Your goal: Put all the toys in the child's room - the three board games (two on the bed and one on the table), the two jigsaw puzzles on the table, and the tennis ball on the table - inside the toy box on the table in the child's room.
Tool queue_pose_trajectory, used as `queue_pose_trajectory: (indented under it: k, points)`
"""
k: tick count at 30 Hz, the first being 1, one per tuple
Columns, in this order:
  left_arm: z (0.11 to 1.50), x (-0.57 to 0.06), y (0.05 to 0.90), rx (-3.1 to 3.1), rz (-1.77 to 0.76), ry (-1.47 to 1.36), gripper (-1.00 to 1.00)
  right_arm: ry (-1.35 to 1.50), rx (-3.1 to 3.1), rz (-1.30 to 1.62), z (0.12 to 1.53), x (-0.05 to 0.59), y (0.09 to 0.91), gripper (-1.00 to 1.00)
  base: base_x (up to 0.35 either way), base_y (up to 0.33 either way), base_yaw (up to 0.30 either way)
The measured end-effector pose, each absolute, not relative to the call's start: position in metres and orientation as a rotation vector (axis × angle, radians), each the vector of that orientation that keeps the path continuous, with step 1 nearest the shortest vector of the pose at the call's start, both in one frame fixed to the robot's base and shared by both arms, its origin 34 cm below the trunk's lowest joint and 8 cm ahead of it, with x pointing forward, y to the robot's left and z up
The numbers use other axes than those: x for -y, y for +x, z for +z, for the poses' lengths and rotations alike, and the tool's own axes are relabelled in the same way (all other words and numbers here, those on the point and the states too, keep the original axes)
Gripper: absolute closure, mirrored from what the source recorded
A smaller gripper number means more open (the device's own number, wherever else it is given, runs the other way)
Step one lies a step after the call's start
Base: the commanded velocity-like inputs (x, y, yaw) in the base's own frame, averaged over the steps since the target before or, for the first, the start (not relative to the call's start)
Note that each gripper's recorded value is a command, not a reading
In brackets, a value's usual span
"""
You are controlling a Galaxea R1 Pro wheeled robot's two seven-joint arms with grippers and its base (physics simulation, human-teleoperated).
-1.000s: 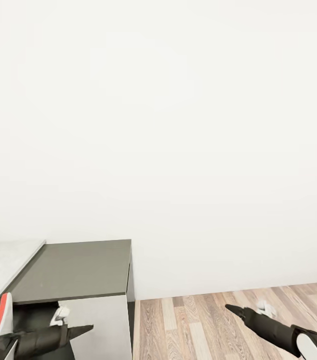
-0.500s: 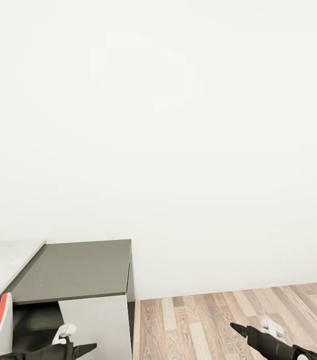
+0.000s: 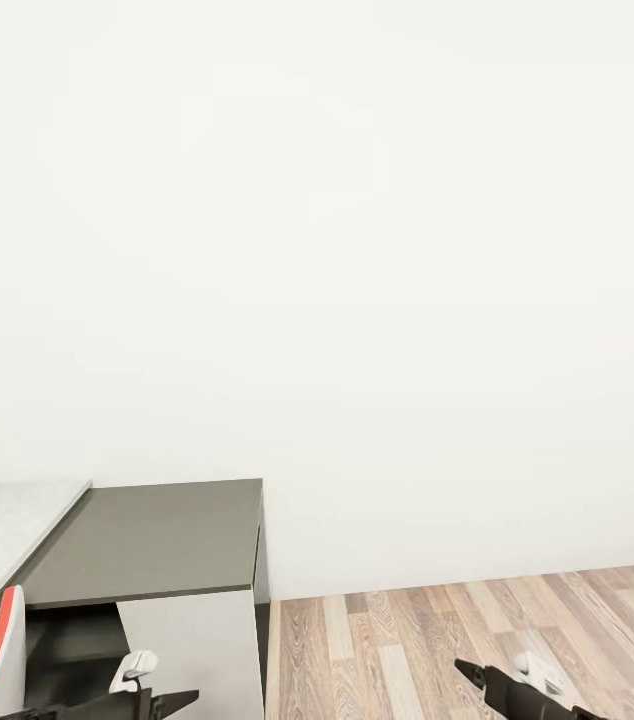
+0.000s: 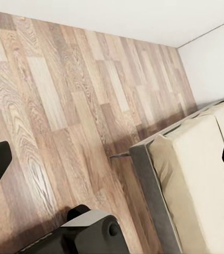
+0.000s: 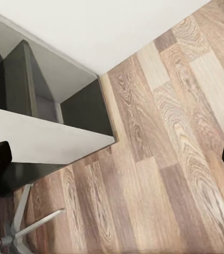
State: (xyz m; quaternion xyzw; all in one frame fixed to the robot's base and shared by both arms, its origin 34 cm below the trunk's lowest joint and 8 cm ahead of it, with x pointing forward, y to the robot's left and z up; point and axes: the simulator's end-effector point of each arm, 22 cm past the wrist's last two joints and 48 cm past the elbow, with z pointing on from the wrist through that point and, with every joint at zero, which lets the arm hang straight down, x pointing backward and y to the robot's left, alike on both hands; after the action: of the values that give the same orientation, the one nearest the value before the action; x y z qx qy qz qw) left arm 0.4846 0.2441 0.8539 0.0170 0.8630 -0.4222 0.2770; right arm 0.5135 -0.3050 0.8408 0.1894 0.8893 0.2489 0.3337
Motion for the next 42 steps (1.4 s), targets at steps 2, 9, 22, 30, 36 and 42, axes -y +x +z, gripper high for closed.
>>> queue_pose_trajectory:
  k: [2, 9, 22, 30, 36, 42]
  points:
    - [0.854, -0.244, 0.484, -2.319, -1.133, 0.046, -1.0, 0.501, -2.328, 0.638, 0.839, 0.307, 0.513, -1.0, 0.0, 0.0, 0.0]
    - [0.852, -0.245, 0.483, -2.326, -1.128, 0.051, -1.0, 0.52, -2.346, 0.596, 0.833, 0.312, 0.51, -1.0, 0.0, 0.0, 0.0]
    - [0.83, -0.25, 0.473, -2.394, -1.081, 0.001, -1.0, 0.561, -2.385, 0.511, 0.821, 0.326, 0.503, -1.0, 0.0, 0.0, 0.0]
    - [0.802, -0.266, 0.465, -2.5, -0.94, -0.015, -1.0, 0.66, -2.475, 0.273, 0.793, 0.364, 0.48, -1.0, 0.0, 0.0, 0.0]
    - [0.787, -0.273, 0.457, -2.554, -0.873, -0.036, -1.0, 0.671, -2.507, 0.25, 0.781, 0.367, 0.469, -1.0, 0.0, 0.0, 0.0]
    - [0.774, -0.279, 0.451, -2.585, -0.819, -0.055, -1.0, 0.652, -2.537, 0.214, 0.772, 0.371, 0.46, -1.0, 0.0, 0.0, 0.0]
